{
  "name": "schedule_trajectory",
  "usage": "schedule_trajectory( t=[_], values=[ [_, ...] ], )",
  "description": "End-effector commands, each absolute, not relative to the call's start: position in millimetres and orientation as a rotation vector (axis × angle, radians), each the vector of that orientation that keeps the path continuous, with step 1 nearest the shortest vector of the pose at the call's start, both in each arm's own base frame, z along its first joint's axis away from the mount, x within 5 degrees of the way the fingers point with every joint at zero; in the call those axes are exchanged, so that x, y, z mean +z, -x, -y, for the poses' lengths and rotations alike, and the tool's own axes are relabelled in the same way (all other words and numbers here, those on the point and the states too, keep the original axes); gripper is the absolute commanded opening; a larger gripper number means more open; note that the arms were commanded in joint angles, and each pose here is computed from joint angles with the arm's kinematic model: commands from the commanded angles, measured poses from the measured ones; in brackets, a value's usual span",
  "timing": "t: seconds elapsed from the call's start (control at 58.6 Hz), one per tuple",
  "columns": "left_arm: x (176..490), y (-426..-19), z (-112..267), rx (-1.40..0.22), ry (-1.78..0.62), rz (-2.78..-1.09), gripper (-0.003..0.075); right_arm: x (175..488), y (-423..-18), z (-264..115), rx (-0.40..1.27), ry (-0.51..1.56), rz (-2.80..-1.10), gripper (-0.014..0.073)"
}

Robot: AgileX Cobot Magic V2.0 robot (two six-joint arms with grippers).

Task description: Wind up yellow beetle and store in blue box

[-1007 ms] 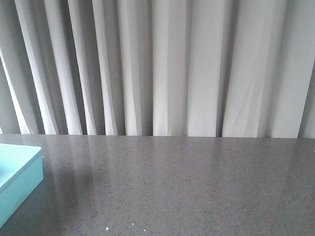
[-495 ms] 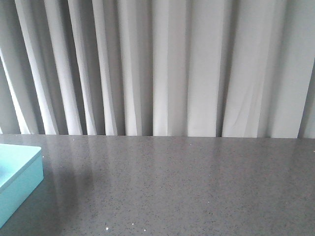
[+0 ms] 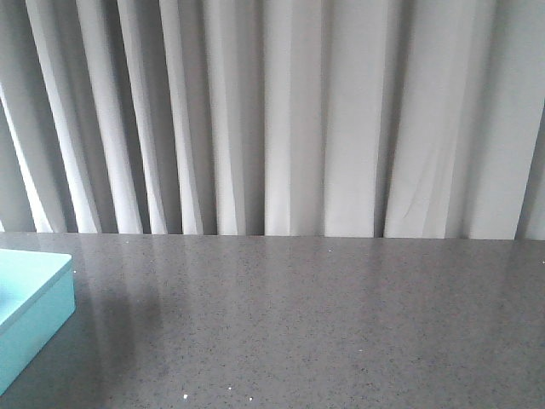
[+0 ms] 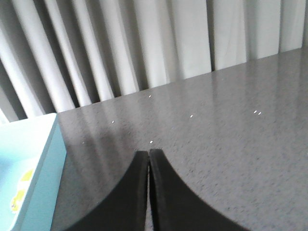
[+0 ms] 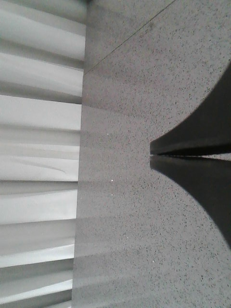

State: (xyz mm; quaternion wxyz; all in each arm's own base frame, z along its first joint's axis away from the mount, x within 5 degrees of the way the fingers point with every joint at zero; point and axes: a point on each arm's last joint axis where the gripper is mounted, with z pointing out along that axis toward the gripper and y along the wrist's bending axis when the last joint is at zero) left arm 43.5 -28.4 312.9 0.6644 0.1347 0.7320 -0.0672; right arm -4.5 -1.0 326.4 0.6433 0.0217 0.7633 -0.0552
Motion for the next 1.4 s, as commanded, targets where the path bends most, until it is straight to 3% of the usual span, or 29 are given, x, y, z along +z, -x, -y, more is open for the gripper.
schedule_trajectory(
  t=[0.0,0.171,0.392,0.665,1.194,1.382],
  values=[
    [285.3,-53.7,19.0,-0.063,-0.236,-1.597,-0.0006,339.3,1.7,1.5,-0.135,-0.047,-1.670,-0.0007],
    [236.0,-64.5,11.0,-0.025,-0.148,-1.673,-0.0006,339.3,1.7,1.5,-0.135,-0.047,-1.670,-0.0007],
    [210.4,-66.7,5.5,0.020,-0.098,-1.692,-0.0006,339.3,1.7,1.5,-0.135,-0.047,-1.670,-0.0007],
    [197.7,-54.5,6.3,0.037,-0.110,-1.588,-0.0006,339.3,1.7,1.5,-0.135,-0.047,-1.670,-0.0007],
    [196.9,-56.6,3.4,0.069,-0.098,-1.618,-0.0006,339.0,1.7,1.5,-0.135,-0.047,-1.674,-0.0007],
    [197.6,-56.1,-1.1,0.013,0.043,-1.623,-0.0006,339.0,1.7,1.5,-0.135,-0.047,-1.674,-0.0007]
  ],
)
